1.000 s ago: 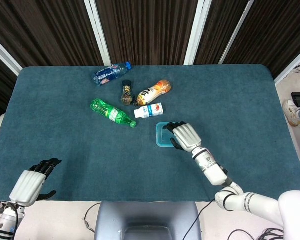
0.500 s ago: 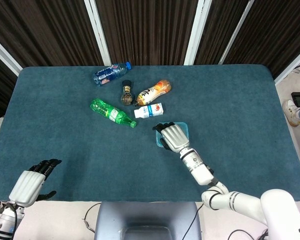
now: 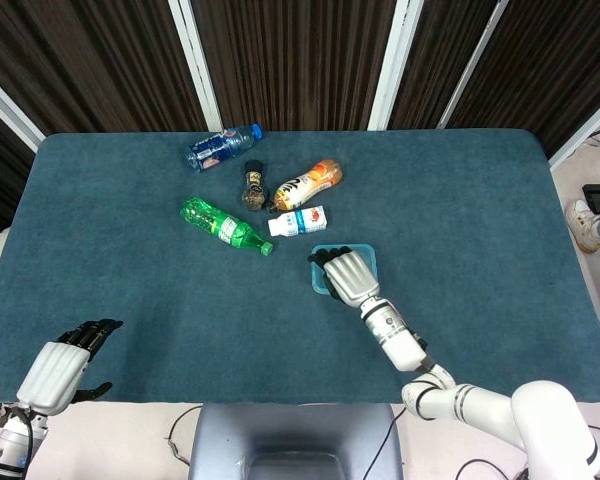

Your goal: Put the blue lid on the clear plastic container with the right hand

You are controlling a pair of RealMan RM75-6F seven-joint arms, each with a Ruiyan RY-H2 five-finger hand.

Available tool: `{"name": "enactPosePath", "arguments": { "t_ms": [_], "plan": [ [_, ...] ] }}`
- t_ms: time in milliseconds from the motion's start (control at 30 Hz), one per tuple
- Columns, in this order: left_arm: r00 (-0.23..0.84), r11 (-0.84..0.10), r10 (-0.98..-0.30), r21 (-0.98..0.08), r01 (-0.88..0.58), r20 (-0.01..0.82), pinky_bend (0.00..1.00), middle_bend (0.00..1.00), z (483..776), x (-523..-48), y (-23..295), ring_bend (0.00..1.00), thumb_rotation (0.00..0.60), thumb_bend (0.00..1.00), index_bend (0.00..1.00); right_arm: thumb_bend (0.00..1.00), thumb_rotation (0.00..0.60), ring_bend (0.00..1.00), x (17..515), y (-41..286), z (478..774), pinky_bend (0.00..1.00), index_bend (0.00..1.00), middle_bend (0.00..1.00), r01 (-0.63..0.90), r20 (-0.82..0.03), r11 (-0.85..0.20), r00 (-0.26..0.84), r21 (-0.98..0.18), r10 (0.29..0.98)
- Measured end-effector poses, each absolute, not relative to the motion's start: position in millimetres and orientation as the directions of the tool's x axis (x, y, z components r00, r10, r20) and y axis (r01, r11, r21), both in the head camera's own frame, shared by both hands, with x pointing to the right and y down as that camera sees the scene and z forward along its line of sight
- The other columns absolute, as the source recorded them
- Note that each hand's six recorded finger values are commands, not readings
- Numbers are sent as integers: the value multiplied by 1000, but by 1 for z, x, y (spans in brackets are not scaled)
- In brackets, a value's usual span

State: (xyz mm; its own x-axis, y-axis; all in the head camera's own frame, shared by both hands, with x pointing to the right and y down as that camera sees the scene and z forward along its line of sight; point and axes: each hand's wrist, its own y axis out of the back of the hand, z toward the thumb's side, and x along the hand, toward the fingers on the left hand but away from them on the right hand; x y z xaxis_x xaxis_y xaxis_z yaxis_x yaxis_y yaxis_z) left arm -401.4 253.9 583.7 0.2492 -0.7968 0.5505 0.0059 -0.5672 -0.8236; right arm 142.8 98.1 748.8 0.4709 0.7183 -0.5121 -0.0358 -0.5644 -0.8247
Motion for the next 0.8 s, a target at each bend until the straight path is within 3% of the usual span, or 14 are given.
{"name": "enactPosePath", "arguments": {
  "t_ms": [300,800],
  "plan": [
    [254,-567,-795,-824,10,551,424,191,584,-400,255,215,600,332,179,651,600,383,149,99,748,460,388,393,-29,-514,-570,473,-821,716],
    [259,-567,-793,-823,18,552,424,192,584,-398,256,215,600,331,179,652,600,381,147,104,716,460,387,391,43,-441,-548,542,-836,716]
  ]
}}
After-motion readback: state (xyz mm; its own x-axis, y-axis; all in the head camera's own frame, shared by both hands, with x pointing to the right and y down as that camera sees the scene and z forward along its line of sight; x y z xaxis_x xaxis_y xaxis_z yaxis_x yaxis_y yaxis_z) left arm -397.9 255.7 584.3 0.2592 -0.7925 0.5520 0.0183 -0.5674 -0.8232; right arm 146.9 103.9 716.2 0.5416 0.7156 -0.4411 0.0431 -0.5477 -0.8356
